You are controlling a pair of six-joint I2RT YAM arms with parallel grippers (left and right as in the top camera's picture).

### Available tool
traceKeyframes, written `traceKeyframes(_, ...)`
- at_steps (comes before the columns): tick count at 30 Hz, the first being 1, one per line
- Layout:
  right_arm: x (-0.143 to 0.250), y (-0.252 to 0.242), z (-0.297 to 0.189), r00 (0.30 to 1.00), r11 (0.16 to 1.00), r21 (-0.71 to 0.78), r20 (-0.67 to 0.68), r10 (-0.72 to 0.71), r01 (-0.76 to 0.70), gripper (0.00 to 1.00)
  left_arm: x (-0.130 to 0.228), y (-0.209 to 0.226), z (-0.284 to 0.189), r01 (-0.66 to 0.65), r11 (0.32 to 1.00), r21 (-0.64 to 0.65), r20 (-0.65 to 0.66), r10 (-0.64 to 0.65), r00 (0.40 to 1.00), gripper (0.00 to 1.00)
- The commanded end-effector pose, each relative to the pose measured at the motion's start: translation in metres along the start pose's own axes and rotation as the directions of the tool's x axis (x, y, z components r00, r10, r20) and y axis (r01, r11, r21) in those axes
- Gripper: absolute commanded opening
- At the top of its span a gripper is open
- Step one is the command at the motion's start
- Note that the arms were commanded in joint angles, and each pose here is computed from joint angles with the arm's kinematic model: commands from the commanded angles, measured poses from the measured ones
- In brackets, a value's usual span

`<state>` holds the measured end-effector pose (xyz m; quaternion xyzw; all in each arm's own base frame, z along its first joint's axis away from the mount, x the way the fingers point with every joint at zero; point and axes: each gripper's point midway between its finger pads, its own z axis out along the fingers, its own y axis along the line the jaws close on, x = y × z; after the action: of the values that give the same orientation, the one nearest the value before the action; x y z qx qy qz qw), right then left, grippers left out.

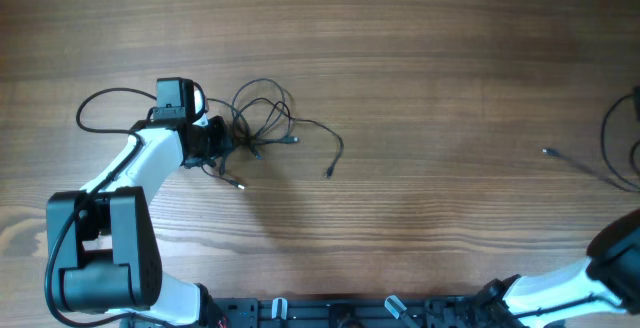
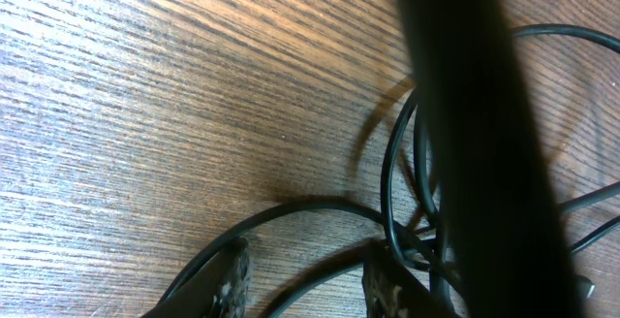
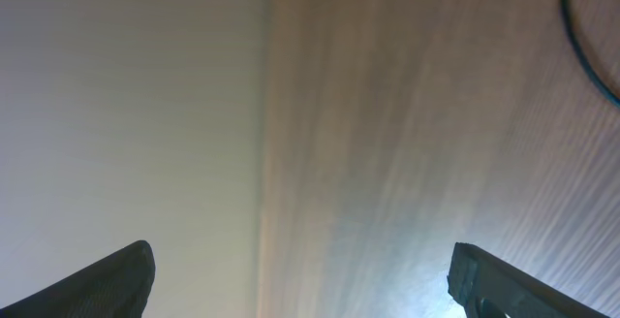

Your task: Untangle cables

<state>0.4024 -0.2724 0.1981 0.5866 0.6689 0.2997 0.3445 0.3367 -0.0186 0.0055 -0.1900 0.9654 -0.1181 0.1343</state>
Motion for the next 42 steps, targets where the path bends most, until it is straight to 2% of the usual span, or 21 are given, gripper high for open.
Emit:
traceKeyframes(1,-0.002,0.029,-0.043,0.986,0.992,-0.004,0.112,-0.126,0.127,1.0,0.001,0.003,0.003,-0.006,1.0,-0.01,-0.009,0.006,1.0,0.39)
traceKeyframes(4,-0.005,0.013,-0.066,0.949,0.959,0.167,0.183,-0.257,0.227,1.0,0.001,0.003,0.003,-0.006,1.0,-0.009,-0.009,0.006,1.0,0.37)
traceKeyframes(7,0.022,0.011,-0.074,0.91,0.899,0.227,0.096,-0.404,0.375,1.0,0.001,-0.007,0.003,-0.009,0.999,0.042,-0.011,0.009,1.0,0.29)
traceKeyframes(9,0.044,0.013,-0.07,0.888,0.868,0.228,0.027,-0.459,0.442,0.99,0.002,-0.033,0.0,-0.016,0.982,0.188,-0.03,0.022,0.999,0.16)
traceKeyframes(11,0.069,0.014,-0.063,0.876,0.851,0.219,-0.048,-0.48,0.478,1.0,0.005,-0.064,-0.009,-0.027,0.931,0.365,-0.054,0.051,0.997,0.08)
traceKeyframes(12,0.084,0.014,-0.058,0.87,0.844,0.214,-0.092,-0.484,0.493,1.0,0.008,-0.08,-0.015,-0.035,0.895,0.445,-0.065,0.071,0.995,0.07)
traceKeyframes(15,0.124,0.019,-0.045,0.837,0.819,0.183,-0.189,-0.513,0.544,1.0,0.015,-0.11,-0.029,-0.052,0.812,0.581,-0.08,0.12,0.99,0.05)
traceKeyframes(19,0.188,0.035,-0.031,0.732,0.747,0.084,-0.303,-0.611,0.659,0.99,0.028,-0.138,-0.031,-0.043,0.782,0.622,-0.109,0.142,0.984,0.05)
traceKeyframes(22,0.237,0.045,-0.025,0.664,0.711,0.013,-0.368,-0.651,0.703,1.0,0.044,-0.165,-0.035,-0.106,0.739,0.665,-0.092,0.222,0.971,0.05)
traceKeyframes(25,0.271,0.05,-0.024,0.651,0.719,-0.017,-0.409,-0.639,0.695,1.0,0.062,-0.197,-0.047,-0.176,0.646,0.743,-0.057,0.324,0.944,0.06)
traceKeyframes(28,0.3,0.053,-0.025,0.637,0.724,-0.038,-0.447,-0.629,0.688,1.0,0.067,-0.218,-0.065,-0.2,0.581,0.789,-0.034,0.365,0.93,0.04)
traceKeyframes(30,0.31,0.053,-0.026,0.634,0.727,-0.041,-0.459,-0.623,0.685,1.0,0.061,-0.233,-0.088,-0.211,0.533,0.82,-0.005,0.375,0.927,0.04)
traceKeyframes(32,0.312,0.052,-0.026,0.65,0.738,-0.018,-0.458,-0.606,0.675,1.0,0.059,-0.251,-0.119,-0.252,0.444,0.86,0.054,0.412,0.91,0.04)
traceKeyframes(37,0.292,0.037,-0.026,0.709,0.743,0.116,-0.426,-0.563,0.659,1.0,0.076,-0.285,-0.184,-0.357,0.286,0.889,0.189,0.48,0.857,0.04)
traceKeyframes(39,0.284,0.025,-0.029,0.718,0.729,0.177,-0.429,-0.548,0.662,1.0,0.086,-0.292,-0.203,-0.394,0.243,0.886,0.237,0.495,0.836,0.04)
traceKeyframes(42,0.279,0.009,-0.036,0.72,0.7,0.248,-0.448,-0.53,0.67,1.0,0.092,-0.297,-0.218,-0.439,0.23,0.868,0.287,0.489,0.824,0.05)
